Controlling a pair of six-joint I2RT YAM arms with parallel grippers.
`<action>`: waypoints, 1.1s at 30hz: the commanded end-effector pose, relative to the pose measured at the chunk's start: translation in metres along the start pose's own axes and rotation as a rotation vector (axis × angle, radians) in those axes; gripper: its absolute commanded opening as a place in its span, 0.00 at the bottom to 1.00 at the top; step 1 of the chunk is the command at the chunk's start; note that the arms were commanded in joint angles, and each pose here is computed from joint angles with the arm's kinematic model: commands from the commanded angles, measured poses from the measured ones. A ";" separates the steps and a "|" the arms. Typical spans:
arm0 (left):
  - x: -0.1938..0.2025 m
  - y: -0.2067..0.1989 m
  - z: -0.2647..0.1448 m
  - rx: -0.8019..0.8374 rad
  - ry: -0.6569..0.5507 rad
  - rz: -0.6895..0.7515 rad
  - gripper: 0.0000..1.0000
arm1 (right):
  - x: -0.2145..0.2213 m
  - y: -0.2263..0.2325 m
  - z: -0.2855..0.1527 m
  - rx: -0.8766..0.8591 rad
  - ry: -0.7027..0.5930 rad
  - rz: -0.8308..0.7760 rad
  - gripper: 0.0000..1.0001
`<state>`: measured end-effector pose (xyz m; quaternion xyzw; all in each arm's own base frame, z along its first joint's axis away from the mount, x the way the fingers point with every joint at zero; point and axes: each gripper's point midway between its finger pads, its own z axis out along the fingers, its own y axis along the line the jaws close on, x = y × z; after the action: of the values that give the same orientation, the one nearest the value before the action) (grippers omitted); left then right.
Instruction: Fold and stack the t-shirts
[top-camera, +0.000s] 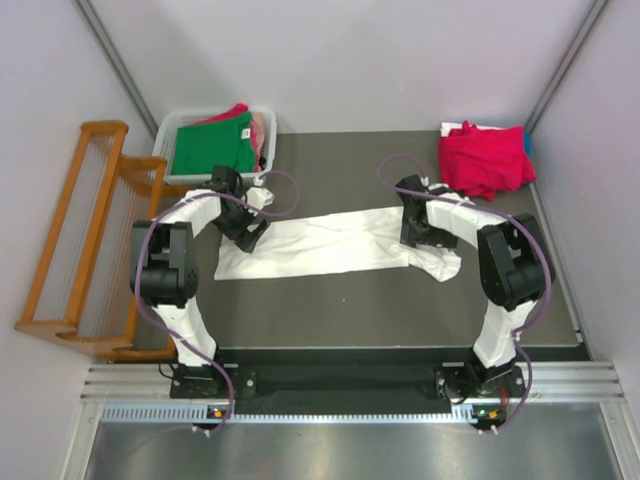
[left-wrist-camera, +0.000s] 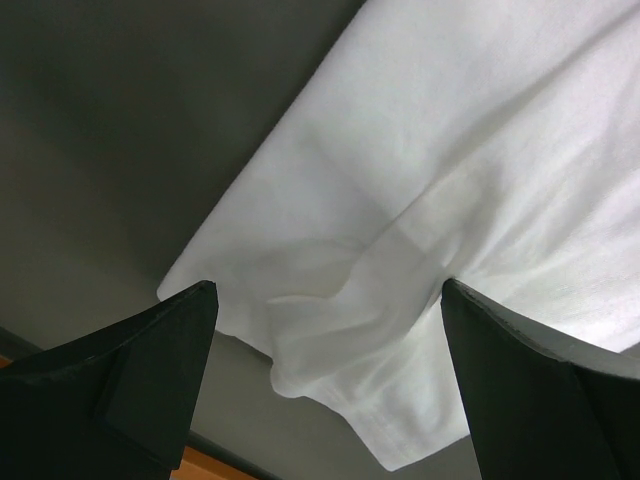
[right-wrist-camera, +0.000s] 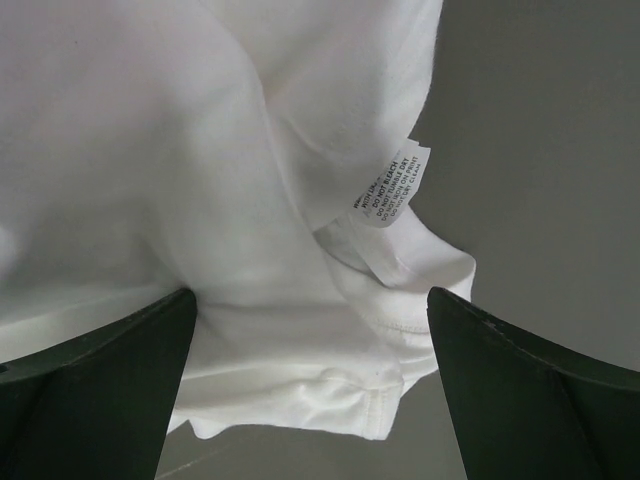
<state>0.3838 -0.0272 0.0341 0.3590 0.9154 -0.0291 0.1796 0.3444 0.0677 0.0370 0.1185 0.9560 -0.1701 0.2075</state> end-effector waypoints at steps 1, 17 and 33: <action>-0.007 -0.001 -0.018 -0.022 -0.041 0.034 0.98 | -0.003 -0.009 0.015 0.079 0.012 -0.014 1.00; 0.008 -0.050 -0.033 0.083 -0.017 0.029 0.98 | -0.046 0.034 0.025 -0.018 -0.005 -0.001 1.00; -0.027 -0.007 -0.020 -0.048 -0.097 0.004 0.98 | -0.037 0.030 0.017 -0.049 -0.022 0.006 1.00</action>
<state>0.3387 -0.0522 0.0261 0.3733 0.9134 -0.0336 0.1588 0.3795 0.0733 0.0379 0.0950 0.9586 -0.1815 0.1980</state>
